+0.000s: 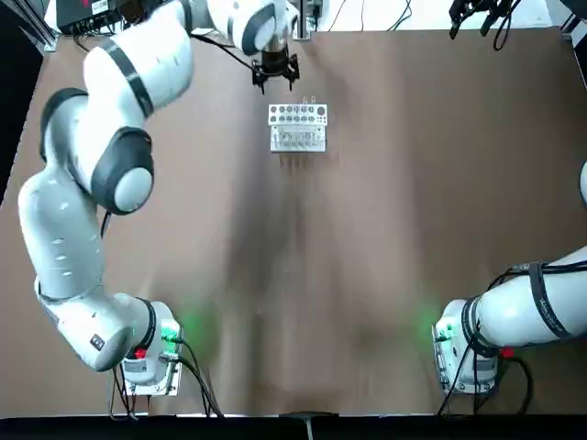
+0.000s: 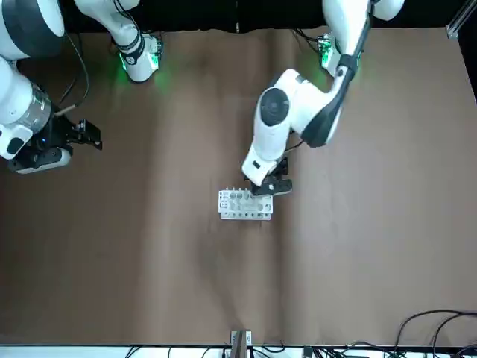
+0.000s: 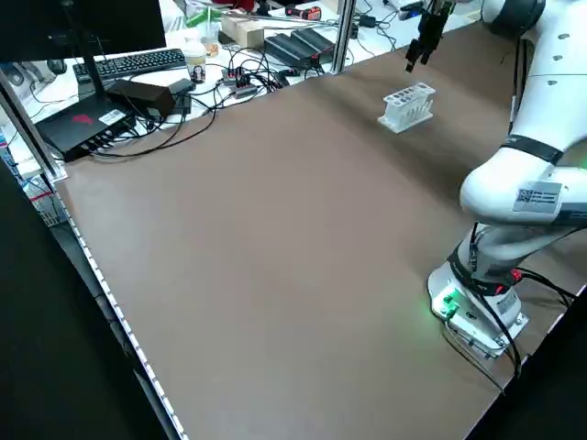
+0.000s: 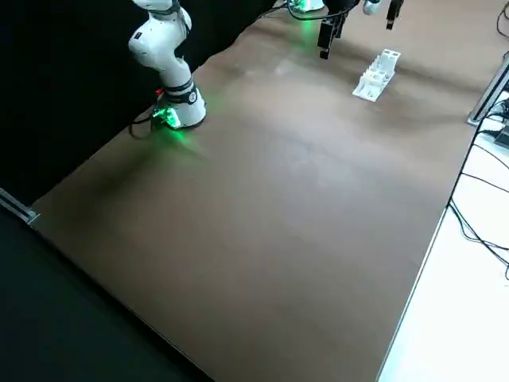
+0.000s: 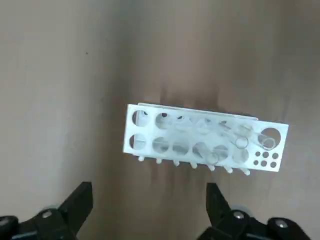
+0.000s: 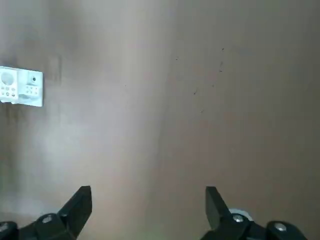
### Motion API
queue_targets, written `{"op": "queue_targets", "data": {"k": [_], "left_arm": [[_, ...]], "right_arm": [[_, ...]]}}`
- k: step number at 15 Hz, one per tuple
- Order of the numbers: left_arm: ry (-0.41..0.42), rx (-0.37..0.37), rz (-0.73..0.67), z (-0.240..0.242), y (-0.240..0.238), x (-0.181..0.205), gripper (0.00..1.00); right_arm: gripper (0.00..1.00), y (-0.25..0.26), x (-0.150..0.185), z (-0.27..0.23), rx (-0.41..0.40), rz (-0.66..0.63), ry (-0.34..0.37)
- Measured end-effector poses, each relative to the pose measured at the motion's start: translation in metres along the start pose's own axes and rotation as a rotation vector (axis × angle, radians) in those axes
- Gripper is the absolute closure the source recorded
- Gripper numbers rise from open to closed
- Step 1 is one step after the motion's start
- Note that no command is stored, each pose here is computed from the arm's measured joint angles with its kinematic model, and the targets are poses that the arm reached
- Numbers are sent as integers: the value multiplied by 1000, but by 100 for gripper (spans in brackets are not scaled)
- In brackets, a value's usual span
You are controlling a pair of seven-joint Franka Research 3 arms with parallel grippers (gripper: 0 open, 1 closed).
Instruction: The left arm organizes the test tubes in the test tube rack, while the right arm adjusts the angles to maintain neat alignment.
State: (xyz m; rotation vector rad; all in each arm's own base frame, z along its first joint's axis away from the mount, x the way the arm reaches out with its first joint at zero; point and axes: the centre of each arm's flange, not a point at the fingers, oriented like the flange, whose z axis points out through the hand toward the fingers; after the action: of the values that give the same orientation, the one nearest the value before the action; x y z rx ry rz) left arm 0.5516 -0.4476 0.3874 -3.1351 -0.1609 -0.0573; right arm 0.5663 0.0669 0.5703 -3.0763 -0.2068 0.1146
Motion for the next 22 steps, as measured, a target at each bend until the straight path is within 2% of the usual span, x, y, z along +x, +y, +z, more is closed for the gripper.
{"op": "queue_targets", "data": {"k": [3,10,16,19,20,22], "left_arm": [[9,11,4,29,21,-12,0],[24,-19,15,72,42,-19,6],[32,-36,14,90,47,-18,19],[36,-40,14,92,48,-17,26],[38,-42,15,92,49,-16,33],[40,-45,15,92,49,-16,37]], "right_arm": [[0,0,0,0,0,0,0],[0,0,0,0,0,0,-1],[0,0,0,0,0,0,-1],[0,0,0,0,0,0,-1],[0,0,0,0,0,0,0],[0,0,0,0,0,0,0]]}}
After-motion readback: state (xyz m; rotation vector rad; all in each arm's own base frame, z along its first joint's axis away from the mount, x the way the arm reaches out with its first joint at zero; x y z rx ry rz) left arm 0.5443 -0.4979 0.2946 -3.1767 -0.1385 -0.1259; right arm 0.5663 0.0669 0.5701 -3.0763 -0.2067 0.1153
